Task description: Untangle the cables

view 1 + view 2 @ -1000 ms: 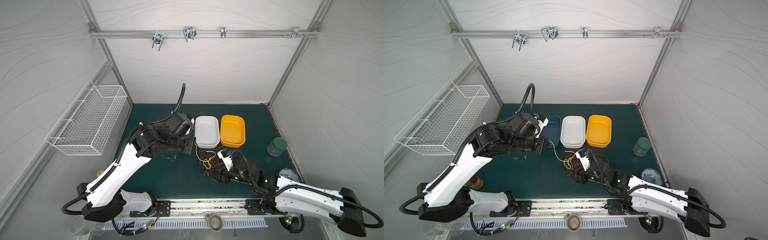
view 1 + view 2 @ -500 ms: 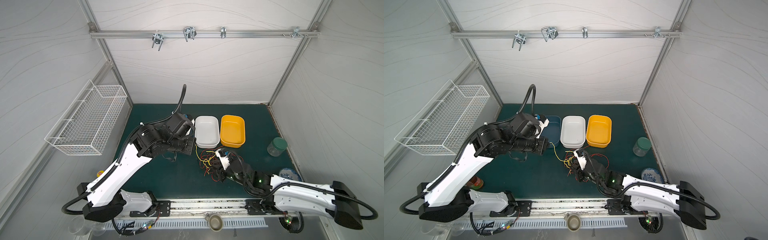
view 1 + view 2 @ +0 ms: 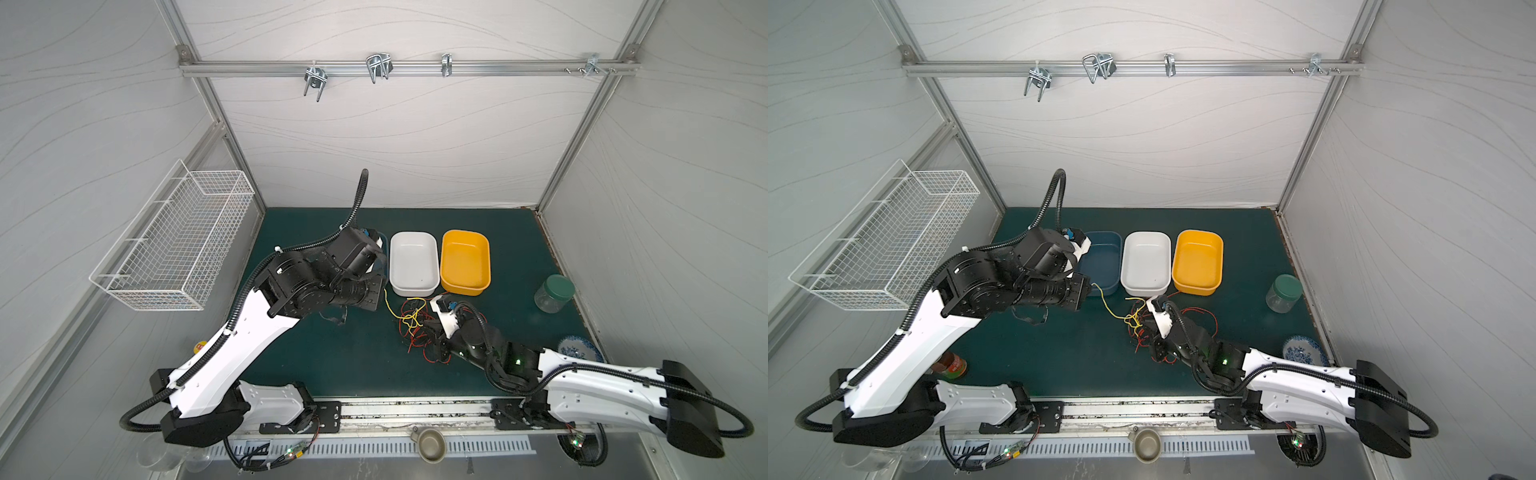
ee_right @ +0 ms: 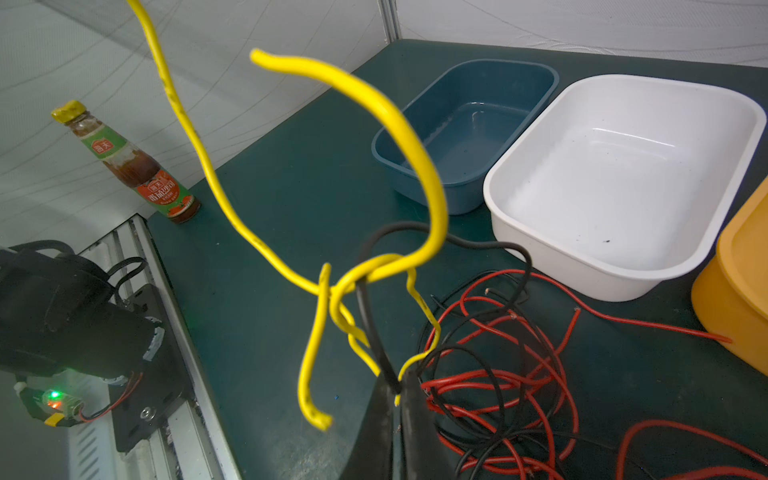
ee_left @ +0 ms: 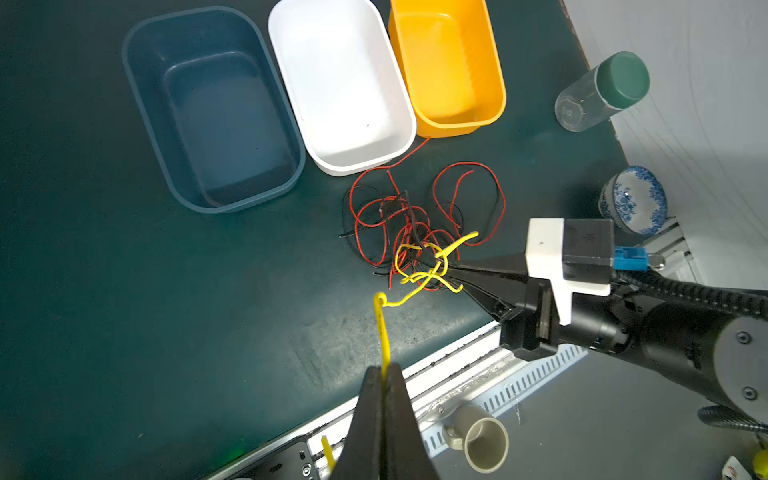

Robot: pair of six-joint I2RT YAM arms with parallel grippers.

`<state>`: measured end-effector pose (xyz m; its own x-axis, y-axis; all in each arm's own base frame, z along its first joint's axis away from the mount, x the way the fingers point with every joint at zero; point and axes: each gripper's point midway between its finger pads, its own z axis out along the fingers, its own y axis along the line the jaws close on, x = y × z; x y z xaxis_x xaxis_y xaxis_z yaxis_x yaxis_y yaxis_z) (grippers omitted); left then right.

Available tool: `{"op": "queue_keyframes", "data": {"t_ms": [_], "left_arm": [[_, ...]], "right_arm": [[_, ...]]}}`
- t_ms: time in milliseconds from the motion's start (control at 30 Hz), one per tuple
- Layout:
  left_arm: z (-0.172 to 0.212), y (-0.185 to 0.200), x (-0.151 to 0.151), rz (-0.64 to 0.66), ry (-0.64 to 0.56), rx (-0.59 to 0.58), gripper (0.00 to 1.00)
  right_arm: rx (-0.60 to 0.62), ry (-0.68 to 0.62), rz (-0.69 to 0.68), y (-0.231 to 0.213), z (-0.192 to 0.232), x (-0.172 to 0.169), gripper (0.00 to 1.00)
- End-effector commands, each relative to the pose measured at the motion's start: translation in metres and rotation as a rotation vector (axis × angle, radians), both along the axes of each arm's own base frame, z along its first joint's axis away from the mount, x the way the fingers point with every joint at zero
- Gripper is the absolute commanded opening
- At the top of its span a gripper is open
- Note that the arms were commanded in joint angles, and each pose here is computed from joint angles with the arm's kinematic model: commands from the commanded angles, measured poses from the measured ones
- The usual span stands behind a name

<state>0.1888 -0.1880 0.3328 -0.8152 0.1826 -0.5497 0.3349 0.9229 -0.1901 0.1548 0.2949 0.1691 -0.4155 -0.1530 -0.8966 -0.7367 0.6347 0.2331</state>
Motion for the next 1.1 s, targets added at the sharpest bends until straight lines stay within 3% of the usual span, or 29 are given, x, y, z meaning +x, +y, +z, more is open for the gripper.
{"op": "queue_keyframes", "data": {"t_ms": [0,200,433,700,867,1067], "left_arm": [[0.014,0.026,0.001,0.030,-0.075,0.070,0.00],[0.004,0.044,-0.004,0.015,-0.067,0.187,0.00],[-0.007,0.067,-0.013,0.002,-0.058,0.287,0.00],[-0.008,0.084,-0.019,0.016,-0.071,0.330,0.00],[-0.007,0.088,-0.021,0.024,-0.075,0.327,0.00],[-0.006,0.067,-0.017,0.005,-0.063,0.246,0.00]], "right_arm": [[0.002,-0.012,-0.020,-0.009,-0.003,-0.001,0.04],[0.003,0.023,-0.117,-0.035,-0.015,0.009,0.00],[-0.018,0.252,-0.422,-0.103,-0.057,0.042,0.00],[-0.021,0.433,-0.586,-0.147,-0.087,0.052,0.00],[-0.018,0.527,-0.594,-0.151,-0.102,0.054,0.00],[-0.011,0.514,-0.385,-0.107,-0.079,0.052,0.01]]}}
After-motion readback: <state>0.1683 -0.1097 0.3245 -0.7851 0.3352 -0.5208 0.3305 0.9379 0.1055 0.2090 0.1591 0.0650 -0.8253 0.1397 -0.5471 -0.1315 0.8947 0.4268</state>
